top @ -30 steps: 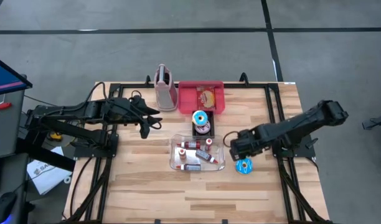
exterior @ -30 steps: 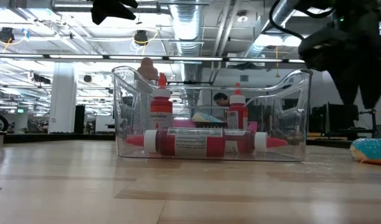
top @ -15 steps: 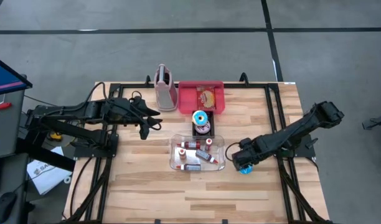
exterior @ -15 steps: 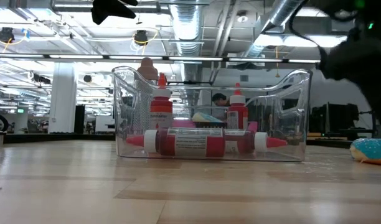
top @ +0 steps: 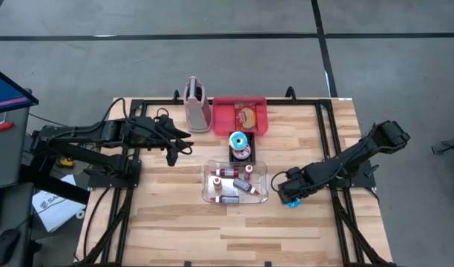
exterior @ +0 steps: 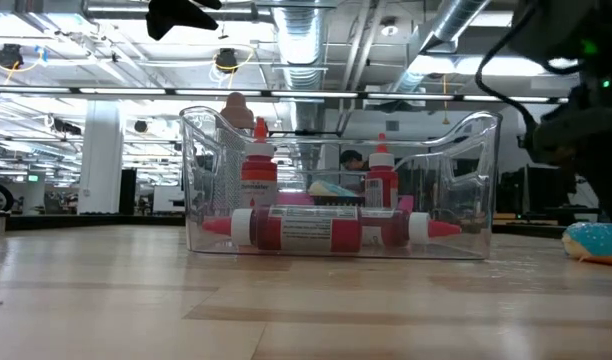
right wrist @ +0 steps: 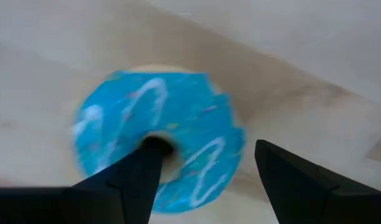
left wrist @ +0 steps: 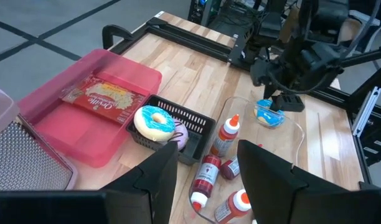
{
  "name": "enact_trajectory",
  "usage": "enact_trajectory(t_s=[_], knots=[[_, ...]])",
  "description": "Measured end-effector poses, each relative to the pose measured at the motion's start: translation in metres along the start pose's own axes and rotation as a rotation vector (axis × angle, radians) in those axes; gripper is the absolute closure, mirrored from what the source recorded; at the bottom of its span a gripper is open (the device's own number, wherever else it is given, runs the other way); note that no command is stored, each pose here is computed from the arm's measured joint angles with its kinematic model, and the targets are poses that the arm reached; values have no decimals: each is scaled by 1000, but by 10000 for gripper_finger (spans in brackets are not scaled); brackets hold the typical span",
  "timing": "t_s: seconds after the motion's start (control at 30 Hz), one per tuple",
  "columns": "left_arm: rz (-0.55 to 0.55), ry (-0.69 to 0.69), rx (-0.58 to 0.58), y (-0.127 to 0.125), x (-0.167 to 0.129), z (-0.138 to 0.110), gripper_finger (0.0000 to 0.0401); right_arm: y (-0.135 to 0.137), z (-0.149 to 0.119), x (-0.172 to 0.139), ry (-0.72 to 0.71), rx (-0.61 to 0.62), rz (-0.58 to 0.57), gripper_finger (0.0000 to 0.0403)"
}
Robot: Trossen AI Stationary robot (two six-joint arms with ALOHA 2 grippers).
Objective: Pick & Place Food Item
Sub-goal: Put the blue donut into the black bin
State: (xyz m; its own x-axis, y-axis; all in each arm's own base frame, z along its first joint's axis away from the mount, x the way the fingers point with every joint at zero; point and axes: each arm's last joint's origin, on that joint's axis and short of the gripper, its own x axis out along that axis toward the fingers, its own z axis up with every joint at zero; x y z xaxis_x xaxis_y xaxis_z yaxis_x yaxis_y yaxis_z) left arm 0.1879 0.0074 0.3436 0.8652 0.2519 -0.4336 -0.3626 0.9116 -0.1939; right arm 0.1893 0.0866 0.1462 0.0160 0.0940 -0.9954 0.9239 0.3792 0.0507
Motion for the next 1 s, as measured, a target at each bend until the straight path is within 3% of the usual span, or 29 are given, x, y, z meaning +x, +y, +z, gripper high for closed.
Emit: enact_trajectory(t_s=[0.3,0.73,0.87,1.0], knots=[[0,0,-7,0,0,0,237,-7,1,6,8,29,-24,169],[2,-1,-7,0,0,0,237,8,13,-2,-11,1,86,346],[4,-2,-7,0,0,0,237,14,28,-19,-64,-13,67,357],[5,-1,-15,0,0,0,237,9,53,-40,-122,-19,-44,350]])
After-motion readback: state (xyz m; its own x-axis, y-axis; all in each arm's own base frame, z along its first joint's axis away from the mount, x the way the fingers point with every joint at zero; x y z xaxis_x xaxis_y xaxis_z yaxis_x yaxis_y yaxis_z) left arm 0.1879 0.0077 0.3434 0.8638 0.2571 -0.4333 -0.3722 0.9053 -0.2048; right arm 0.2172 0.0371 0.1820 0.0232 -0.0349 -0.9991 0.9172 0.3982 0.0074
